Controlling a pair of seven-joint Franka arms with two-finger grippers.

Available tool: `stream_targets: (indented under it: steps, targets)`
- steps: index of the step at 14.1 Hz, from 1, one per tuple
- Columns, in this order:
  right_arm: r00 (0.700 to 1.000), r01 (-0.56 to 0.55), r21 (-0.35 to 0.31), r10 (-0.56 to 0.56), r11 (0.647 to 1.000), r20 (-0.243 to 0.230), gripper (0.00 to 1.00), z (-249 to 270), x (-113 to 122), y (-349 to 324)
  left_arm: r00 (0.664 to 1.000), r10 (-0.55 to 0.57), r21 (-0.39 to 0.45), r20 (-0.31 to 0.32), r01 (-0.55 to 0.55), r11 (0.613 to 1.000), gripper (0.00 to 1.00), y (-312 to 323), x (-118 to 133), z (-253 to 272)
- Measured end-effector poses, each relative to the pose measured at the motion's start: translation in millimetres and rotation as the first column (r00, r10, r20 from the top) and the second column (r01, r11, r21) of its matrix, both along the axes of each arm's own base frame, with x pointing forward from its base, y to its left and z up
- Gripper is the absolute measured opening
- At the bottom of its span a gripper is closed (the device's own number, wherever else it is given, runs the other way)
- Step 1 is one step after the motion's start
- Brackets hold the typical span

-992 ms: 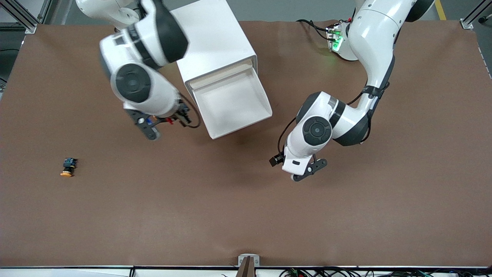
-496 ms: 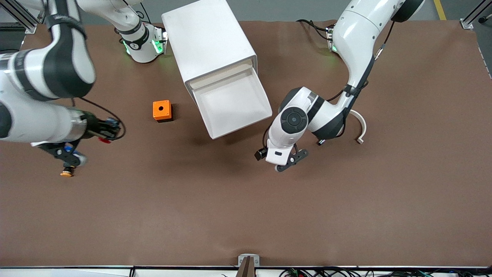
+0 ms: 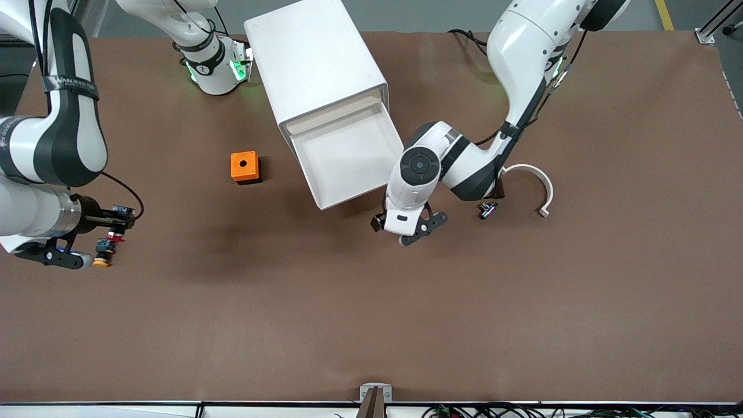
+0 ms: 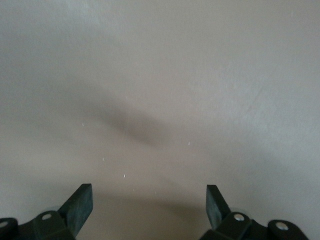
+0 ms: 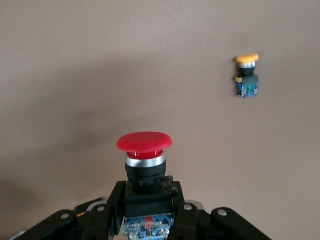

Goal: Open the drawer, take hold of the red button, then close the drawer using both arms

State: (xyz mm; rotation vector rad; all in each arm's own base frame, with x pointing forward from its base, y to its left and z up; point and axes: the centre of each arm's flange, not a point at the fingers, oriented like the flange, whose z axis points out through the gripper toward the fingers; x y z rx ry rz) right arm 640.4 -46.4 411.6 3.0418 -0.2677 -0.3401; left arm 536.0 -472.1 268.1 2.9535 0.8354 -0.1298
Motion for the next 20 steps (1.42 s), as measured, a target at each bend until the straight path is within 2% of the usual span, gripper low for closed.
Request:
stream_targets:
  steps: [6, 10, 13, 16, 20]
  targets:
    - [0.990, -0.117, 0.013, 0.116, 0.993, 0.082, 0.41, -93.8, -12.0, -56.7, 0.999, -0.033, 0.017, -0.023, 0.033, 0.999, 1.00, -47.0, -49.3, -1.6]
    - [0.988, -0.125, 0.010, 0.123, 0.992, 0.095, 0.41, -137.4, -29.7, -59.5, 0.996, -0.051, 0.028, -0.075, 0.053, 0.998, 1.00, -64.3, -75.6, -0.3]
    - [0.989, -0.118, 0.007, 0.117, 0.993, 0.096, 0.41, -159.2, -38.7, -64.1, 0.994, -0.035, 0.009, -0.106, 0.037, 0.999, 1.00, -89.1, -106.6, 9.3]
    - [0.989, -0.104, -0.003, 0.104, 0.995, 0.107, 0.41, -181.7, -40.0, -75.9, 0.990, -0.040, -0.012, -0.133, 0.039, 0.999, 1.00, -110.7, -135.8, 17.5]
    - [0.990, -0.097, -0.010, 0.097, 0.995, 0.105, 0.41, -208.8, -41.8, -83.6, 0.987, -0.033, -0.020, -0.156, 0.031, 0.999, 1.00, -126.2, -159.6, 23.1]
